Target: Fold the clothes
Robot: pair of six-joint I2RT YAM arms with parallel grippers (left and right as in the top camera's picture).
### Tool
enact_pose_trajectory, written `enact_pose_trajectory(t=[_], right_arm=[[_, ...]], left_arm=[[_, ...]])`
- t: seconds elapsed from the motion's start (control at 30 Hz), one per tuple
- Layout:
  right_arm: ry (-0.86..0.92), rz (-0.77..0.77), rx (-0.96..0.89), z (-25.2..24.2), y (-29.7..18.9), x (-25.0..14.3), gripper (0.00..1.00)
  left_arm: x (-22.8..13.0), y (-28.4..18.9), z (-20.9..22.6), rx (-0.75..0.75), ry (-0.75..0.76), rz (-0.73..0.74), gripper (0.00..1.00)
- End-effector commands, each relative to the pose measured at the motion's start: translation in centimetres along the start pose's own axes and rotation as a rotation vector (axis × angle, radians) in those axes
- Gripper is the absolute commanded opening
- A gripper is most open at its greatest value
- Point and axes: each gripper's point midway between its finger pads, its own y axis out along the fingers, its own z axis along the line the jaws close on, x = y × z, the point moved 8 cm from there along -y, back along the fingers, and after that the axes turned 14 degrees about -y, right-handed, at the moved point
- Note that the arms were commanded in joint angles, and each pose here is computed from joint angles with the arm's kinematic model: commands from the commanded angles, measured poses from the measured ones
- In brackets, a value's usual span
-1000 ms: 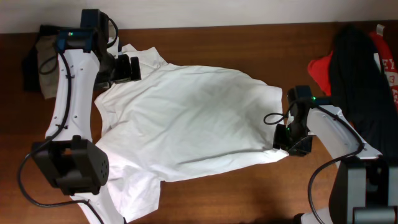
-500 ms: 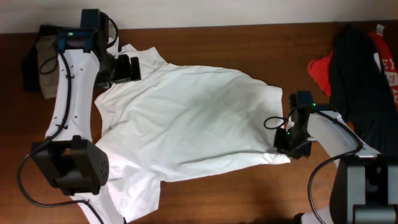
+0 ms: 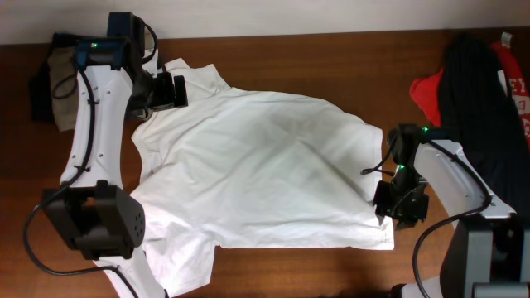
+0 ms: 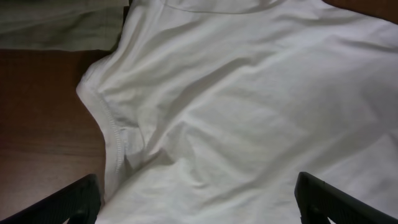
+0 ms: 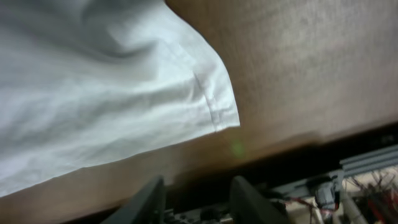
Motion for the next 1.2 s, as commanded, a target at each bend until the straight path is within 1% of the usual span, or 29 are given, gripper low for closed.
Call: enact_pose_trajectory(t=[0.0,0.03,0.07,0.1,0.13,0.17,0.23,0.3,0.37,0.4,0.47,0.5,0.53,0.57,0.63,0.7,0.73,0.77,0.8,0.83,0.9,0.97,1.03,1.07,1.1,1.13,1.17], right_arm=[[0.034,-0.186,0.041,0.5,-3.3,2.5,0.99],[0.016,-0.319,0.065,0.9,-6.0,4.3,0.99],[-0.047,-0.476,0.102,1.6,-8.8,6.2,0.99],[-0.074,-0.626,0.130,2.1,-10.8,8.2,0.99],[-0.080,-0.698,0.140,2.4,-11.5,9.6,0.97],[-0.085,-0.740,0.148,2.7,-11.3,11.5,0.95],[-0.106,-0.760,0.161,2.9,-9.3,15.9,0.94],[-0.080,-0.727,0.161,2.2,-7.2,19.1,0.94],[-0.142,-0.677,0.207,2.0,-5.2,22.6,0.93],[-0.136,-0.652,0.210,1.9,-4.5,23.5,0.90],[-0.144,-0.606,0.228,2.2,-2.8,24.5,0.88],[-0.150,-0.594,0.243,2.4,-2.5,24.4,0.79],[-0.155,-0.574,0.265,2.6,-2.3,24.2,0.63],[-0.157,-0.561,0.274,2.7,-2.2,24.0,0.58],[-0.150,-0.510,0.275,2.6,-1.7,23.3,0.56],[-0.156,-0.476,0.272,2.8,-1.5,22.7,0.41],[-0.156,-0.474,0.272,2.8,-1.5,22.7,0.27],[-0.156,-0.484,0.273,2.8,-1.6,22.9,0.09],[-0.154,-0.500,0.273,2.7,-2.0,23.1,0.04],[-0.154,-0.534,0.275,2.7,-3.3,23.6,0.04],[-0.172,-0.648,0.278,3.0,-8.8,24.5,0.04],[-0.167,-0.721,0.237,2.8,-12.5,24.6,0.04],[-0.123,-0.760,0.121,1.7,-13.3,24.9,0.04],[-0.105,-0.754,0.076,1.3,-13.1,24.9,0.18],[-0.076,-0.749,0.013,0.7,-12.8,24.9,0.41],[-0.025,-0.737,-0.040,0.0,-12.7,24.8,0.65],[-0.006,-0.716,-0.064,-0.3,-12.5,24.5,0.99]], left_arm=[[0.2,-0.2,0.0,-0.007,0.008,-0.010,0.99],[0.2,-0.2,0.0,-0.007,0.008,-0.010,0.99],[0.2,-0.2,0.0,-0.007,0.008,-0.010,0.99],[0.2,-0.2,0.0,-0.008,0.008,-0.010,0.99],[0.2,-0.2,0.0,-0.007,0.008,-0.010,0.99],[0.2,-0.1,0.0,-0.006,0.008,-0.007,0.99],[0.1,0.0,0.0,-0.004,0.007,-0.002,0.99],[0.2,0.3,0.0,-0.002,0.006,0.003,0.99],[0.2,0.7,0.0,0.001,0.006,0.011,0.99],[0.2,0.8,0.0,0.002,0.005,0.014,0.99],[0.3,0.9,0.0,0.003,0.006,0.016,0.99],[0.3,0.9,0.0,0.002,0.006,0.013,0.99],[0.5,0.9,0.0,-0.002,0.007,0.005,0.99],[0.5,0.9,-0.1,-0.003,0.007,0.002,0.99],[0.5,0.9,-0.1,-0.003,0.007,0.000,0.99],[0.5,0.9,-0.1,-0.003,0.007,0.000,0.99],[0.5,0.9,-0.1,-0.003,0.007,0.000,0.99],[0.5,0.9,-0.1,-0.003,0.007,0.000,0.99],[0.5,0.9,-0.1,-0.003,0.007,0.000,0.99],[0.5,0.9,-0.1,-0.003,0.007,0.000,0.99],[0.5,0.9,-0.1,-0.004,0.007,0.000,0.99],[0.6,0.9,-0.1,-0.005,0.007,-0.003,0.99],[0.7,0.9,-0.1,-0.007,0.007,-0.008,0.99],[0.7,0.9,-0.1,-0.007,0.007,-0.010,0.99],[0.8,0.9,-0.2,-0.009,0.008,-0.013,0.99],[0.8,0.9,-0.2,-0.010,0.008,-0.016,0.99],[0.8,0.9,-0.2,-0.010,0.008,-0.017,0.99]])
